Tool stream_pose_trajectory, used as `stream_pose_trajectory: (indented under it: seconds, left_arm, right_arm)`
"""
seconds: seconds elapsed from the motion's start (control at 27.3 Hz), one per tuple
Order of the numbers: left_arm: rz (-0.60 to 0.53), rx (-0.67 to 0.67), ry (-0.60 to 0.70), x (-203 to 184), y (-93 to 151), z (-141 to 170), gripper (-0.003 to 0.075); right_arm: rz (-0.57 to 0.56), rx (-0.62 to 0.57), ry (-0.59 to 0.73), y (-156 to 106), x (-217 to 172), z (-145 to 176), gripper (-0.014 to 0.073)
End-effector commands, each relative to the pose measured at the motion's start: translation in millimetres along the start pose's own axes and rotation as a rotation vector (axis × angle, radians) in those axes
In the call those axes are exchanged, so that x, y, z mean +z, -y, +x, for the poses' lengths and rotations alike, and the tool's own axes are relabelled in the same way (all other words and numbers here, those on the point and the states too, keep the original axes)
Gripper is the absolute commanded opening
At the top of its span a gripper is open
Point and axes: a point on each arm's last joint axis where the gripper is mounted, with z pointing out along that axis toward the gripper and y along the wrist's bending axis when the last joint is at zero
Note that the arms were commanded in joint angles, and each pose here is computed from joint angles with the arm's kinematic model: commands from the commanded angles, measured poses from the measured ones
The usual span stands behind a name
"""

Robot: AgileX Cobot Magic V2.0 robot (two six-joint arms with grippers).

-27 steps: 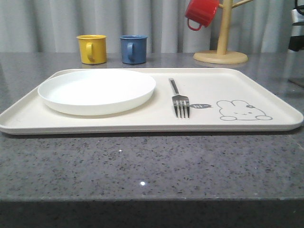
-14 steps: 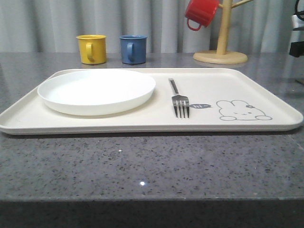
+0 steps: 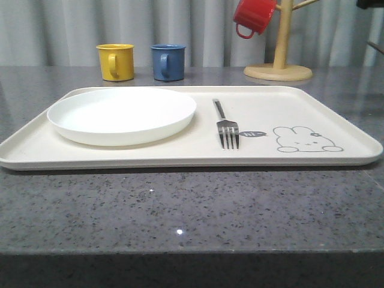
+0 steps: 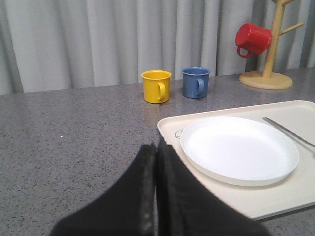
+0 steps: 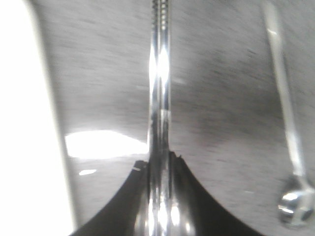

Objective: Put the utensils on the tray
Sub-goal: 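Grasp the chopsticks and place them on the tray beside the fork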

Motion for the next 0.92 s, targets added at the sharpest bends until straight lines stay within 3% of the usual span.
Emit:
stream_pose_trajectory:
  seconds: [0.0, 0.22, 0.33, 0.62, 0.88]
  left_arm:
    - [-0.007, -0.022, 0.088, -1.4, -1.1, -13.7, -0.0018]
    - [-0.007, -0.022, 0.088, -1.4, -1.1, -13.7, -0.0018]
    - [-0.007, -0.022, 0.088, -1.4, -1.1, -13.7, -0.0018]
    - [-0.007, -0.022, 0.088, -1.4, -1.1, -13.7, -0.0018]
    - [-0.007, -0.022, 0.088, -1.4, -1.1, -13.7, -0.0018]
  right_arm:
    - [-0.058, -0.044, 0.002, -29.1, -32.3, 11.4, -0.0013]
    - [-0.134, -0.147, -0.012, -100.1, -15.8, 24.6, 0.0042]
    - [-0.134, -0.160, -0.061, -119.9, 1.2, 29.7, 0.0049]
    - [-0.111, -0.036, -0.133, -130.6, 40.4, 25.9, 0.0049]
    - [-0.116, -0.007, -0.120, -131.5, 41.6, 24.4, 0.0049]
